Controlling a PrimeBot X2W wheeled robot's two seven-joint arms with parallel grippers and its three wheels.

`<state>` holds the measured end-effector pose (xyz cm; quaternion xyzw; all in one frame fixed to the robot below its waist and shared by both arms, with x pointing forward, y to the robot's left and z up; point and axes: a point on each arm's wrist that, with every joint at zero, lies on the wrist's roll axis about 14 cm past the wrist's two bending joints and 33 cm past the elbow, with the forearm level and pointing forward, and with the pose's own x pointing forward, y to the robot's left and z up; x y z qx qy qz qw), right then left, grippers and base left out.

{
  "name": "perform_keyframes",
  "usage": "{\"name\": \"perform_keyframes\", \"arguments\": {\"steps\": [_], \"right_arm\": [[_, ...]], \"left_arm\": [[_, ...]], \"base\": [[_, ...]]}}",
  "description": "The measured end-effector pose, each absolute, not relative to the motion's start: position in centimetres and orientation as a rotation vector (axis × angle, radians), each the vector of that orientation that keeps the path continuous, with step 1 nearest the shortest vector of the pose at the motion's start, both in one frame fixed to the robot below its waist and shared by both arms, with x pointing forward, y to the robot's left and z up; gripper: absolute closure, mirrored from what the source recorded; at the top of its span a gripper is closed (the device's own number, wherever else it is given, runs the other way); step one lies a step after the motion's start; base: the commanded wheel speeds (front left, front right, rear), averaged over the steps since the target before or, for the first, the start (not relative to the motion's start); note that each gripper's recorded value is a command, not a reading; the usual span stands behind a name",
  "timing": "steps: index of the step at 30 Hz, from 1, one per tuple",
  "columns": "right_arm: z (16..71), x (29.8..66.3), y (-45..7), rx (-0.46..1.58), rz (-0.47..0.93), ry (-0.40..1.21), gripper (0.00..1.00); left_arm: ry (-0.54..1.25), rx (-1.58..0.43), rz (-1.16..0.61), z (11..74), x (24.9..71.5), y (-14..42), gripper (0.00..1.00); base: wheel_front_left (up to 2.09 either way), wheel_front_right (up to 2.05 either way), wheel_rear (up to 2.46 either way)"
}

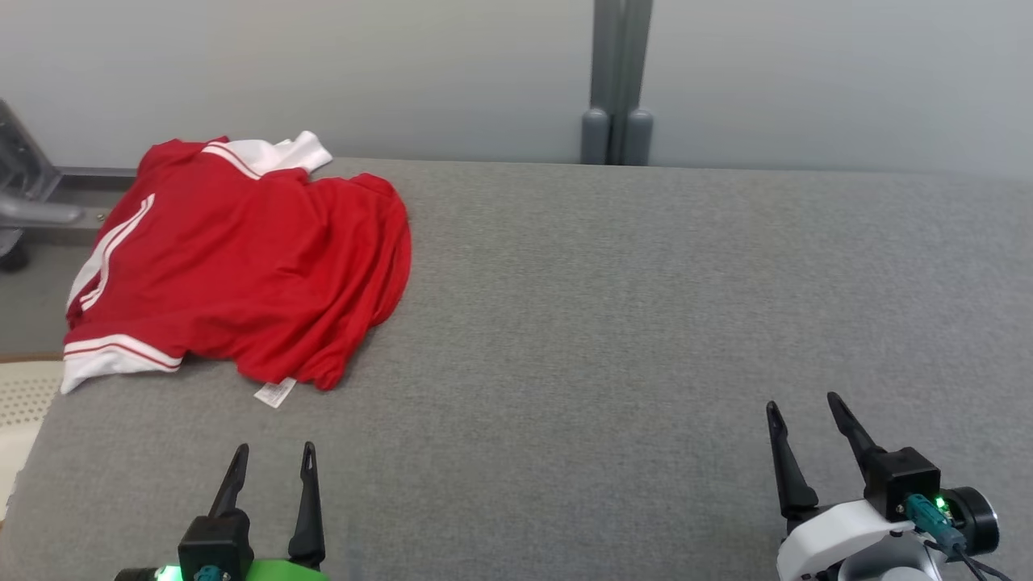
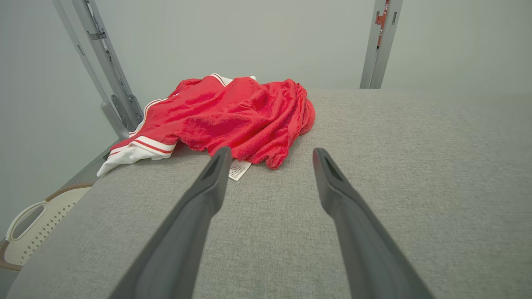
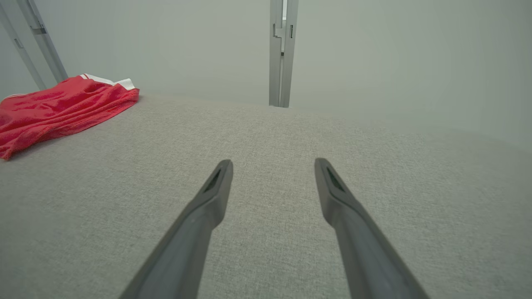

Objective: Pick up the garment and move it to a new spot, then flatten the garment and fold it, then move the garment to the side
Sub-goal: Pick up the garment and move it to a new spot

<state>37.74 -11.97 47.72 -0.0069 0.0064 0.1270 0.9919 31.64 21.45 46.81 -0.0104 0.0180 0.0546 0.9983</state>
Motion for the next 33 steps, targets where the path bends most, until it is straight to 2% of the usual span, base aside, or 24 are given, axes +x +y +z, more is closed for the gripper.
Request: {"name": "perform_keyframes", "arguments": {"steps": [8, 14, 19, 23, 28, 33], "right_arm": [[48.9, 38.9, -2.4, 0.004, 0.527, -0.018, 0.00], [48.7, 38.9, 1.0, 0.006, 0.624, -0.012, 0.00], [48.6, 40.5, 1.4, -0.022, 0.632, -0.024, 0.00], [48.9, 42.5, 1.6, -0.035, 0.641, -0.048, 0.00], [48.6, 45.5, 2.0, -0.030, 0.647, -0.068, 0.00], [45.8, 47.8, 1.3, 0.002, 0.616, -0.020, 0.00]], "left_arm": [[0.118, -0.052, 0.359, 44.0, 24.3, 27.1, 0.00], [0.097, -0.085, 0.439, 44.4, 22.5, 28.9, 0.00], [0.002, -0.081, 0.356, 47.8, 28.1, 28.9, 0.00], [0.026, -0.054, 0.279, 49.7, 34.1, 29.2, 0.00], [0.183, 0.004, 0.236, 50.6, 41.1, 31.7, 0.00], [0.374, -0.023, 0.238, 47.5, 45.8, 33.3, 0.00]], "base": [[0.00, 0.00, 0.00], [0.00, 0.00, 0.00], [0.00, 0.00, 0.00], [0.00, 0.00, 0.00], [0.00, 0.00, 0.00], [0.00, 0.00, 0.00]]}}
